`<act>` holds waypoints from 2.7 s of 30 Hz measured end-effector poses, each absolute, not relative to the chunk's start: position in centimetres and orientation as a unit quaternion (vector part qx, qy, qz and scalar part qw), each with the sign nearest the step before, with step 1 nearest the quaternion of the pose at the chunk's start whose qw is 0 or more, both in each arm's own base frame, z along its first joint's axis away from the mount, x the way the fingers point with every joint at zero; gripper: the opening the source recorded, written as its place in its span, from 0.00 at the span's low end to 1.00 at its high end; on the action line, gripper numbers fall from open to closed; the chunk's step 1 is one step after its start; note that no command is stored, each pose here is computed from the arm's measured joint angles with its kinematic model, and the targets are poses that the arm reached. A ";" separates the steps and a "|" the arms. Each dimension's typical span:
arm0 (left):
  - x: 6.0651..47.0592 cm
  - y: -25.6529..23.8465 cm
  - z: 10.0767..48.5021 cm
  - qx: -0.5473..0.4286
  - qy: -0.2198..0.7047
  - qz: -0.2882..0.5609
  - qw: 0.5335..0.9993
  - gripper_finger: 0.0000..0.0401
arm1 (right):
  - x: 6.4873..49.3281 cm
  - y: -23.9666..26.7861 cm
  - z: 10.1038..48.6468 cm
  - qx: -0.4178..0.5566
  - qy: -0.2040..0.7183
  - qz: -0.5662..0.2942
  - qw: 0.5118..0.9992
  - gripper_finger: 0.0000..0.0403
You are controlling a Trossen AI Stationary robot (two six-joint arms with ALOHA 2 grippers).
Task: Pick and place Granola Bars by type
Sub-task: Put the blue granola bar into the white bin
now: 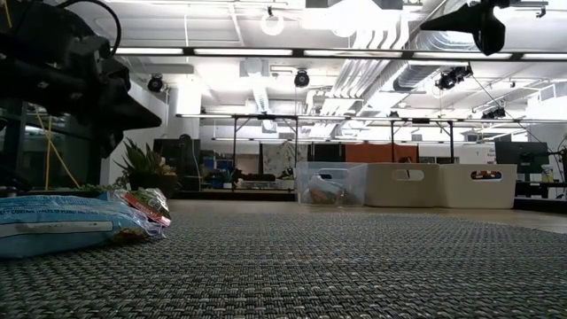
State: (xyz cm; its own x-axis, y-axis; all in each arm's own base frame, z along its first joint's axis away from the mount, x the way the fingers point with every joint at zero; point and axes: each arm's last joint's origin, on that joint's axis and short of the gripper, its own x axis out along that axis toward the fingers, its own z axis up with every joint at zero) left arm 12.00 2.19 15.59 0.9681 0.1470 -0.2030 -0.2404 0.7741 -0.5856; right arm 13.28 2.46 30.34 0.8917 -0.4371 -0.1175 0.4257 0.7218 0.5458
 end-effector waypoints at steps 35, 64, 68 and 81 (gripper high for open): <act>0.2 0.7 36.8 -0.288 0.042 0.230 0.929 0.06 | 7.8 0.3 28.3 0.241 0.063 -0.310 0.918 0.52; -0.6 0.2 39.1 -0.411 0.283 0.279 0.820 0.06 | 6.6 -0.1 26.7 0.245 0.103 -0.359 0.895 0.52; 0.7 0.2 40.2 -0.398 0.244 0.222 0.856 0.06 | 6.6 -0.2 26.7 0.247 0.100 -0.362 0.893 0.52; 5.4 0.1 41.4 -0.447 0.287 0.061 0.845 0.06 | 6.6 -0.1 26.7 0.253 0.104 -0.355 0.894 0.52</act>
State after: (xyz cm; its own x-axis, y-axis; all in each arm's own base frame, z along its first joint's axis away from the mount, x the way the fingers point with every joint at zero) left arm 5.43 0.14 41.41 0.8278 -0.1530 -0.5398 -0.3601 0.5929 -0.7203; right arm 6.63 -0.11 26.72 0.7265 -0.5817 -0.3660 0.6872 0.6206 0.3776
